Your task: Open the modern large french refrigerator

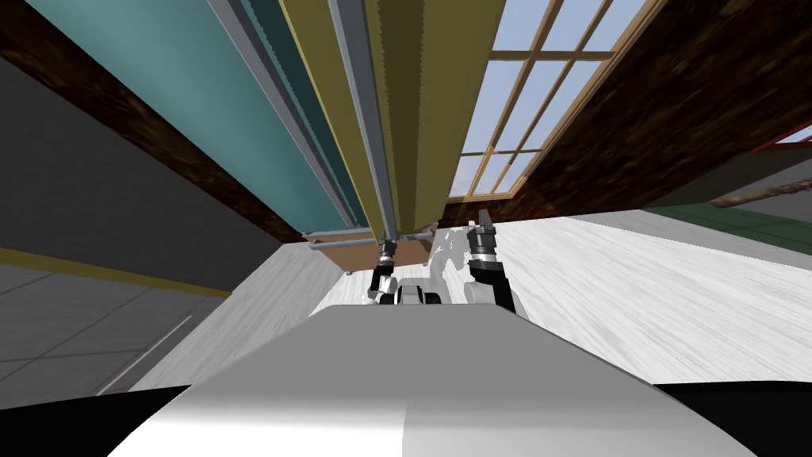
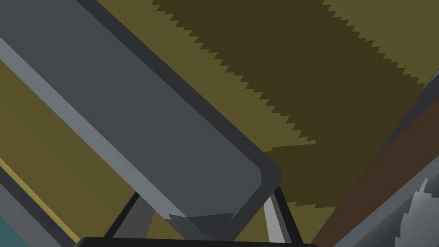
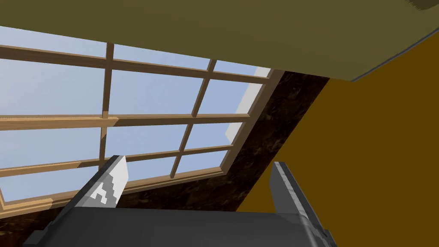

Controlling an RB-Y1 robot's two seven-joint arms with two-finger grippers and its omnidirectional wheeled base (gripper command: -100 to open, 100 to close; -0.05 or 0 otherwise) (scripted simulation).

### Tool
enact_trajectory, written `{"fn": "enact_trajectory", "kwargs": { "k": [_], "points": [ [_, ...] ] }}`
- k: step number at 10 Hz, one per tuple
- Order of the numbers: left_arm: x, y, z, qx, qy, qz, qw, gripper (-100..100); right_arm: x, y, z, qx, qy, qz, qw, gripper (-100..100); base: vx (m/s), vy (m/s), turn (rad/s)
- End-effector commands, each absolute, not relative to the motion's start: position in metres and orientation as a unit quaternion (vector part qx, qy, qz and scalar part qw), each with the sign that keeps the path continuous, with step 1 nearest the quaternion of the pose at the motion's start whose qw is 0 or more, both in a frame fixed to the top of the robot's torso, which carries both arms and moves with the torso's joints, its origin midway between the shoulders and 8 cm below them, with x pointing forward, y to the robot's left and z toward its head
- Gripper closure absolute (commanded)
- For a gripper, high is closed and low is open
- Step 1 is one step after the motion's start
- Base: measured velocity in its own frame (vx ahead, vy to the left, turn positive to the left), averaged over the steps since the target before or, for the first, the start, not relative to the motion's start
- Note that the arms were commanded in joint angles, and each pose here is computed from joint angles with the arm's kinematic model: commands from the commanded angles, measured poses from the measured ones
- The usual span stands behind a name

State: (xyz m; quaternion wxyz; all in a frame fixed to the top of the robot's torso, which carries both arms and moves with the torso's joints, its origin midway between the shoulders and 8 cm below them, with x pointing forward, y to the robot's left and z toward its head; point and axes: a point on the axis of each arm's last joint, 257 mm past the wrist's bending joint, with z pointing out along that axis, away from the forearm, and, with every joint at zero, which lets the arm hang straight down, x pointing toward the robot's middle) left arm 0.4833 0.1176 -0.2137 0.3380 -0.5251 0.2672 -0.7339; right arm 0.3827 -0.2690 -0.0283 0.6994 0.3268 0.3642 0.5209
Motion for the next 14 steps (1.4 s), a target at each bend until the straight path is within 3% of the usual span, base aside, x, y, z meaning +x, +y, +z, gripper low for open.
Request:
{"fn": "enact_trajectory", "kwargs": {
  "k": [1, 10, 14],
  "points": [
    [0.481, 0.129, -0.217, -0.531, 0.262, -0.727, 0.347, 100, 0.383, -0.269, -0.028, 0.327, 0.364, 0.521, 0.7, 0, -0.038, -0.137, 0.08],
    [0.462, 0.203, -0.204, -0.543, 0.206, -0.7, 0.415, 100, 0.383, -0.269, -0.028, 0.327, 0.364, 0.521, 0.699, 0, -0.056, -0.273, 0.16],
    [0.454, 0.22, -0.219, -0.559, 0.202, -0.682, 0.426, 100, 0.383, -0.269, -0.028, 0.327, 0.364, 0.521, 0.7, 0, -0.043, -0.168, 0.056]
  ]
}}
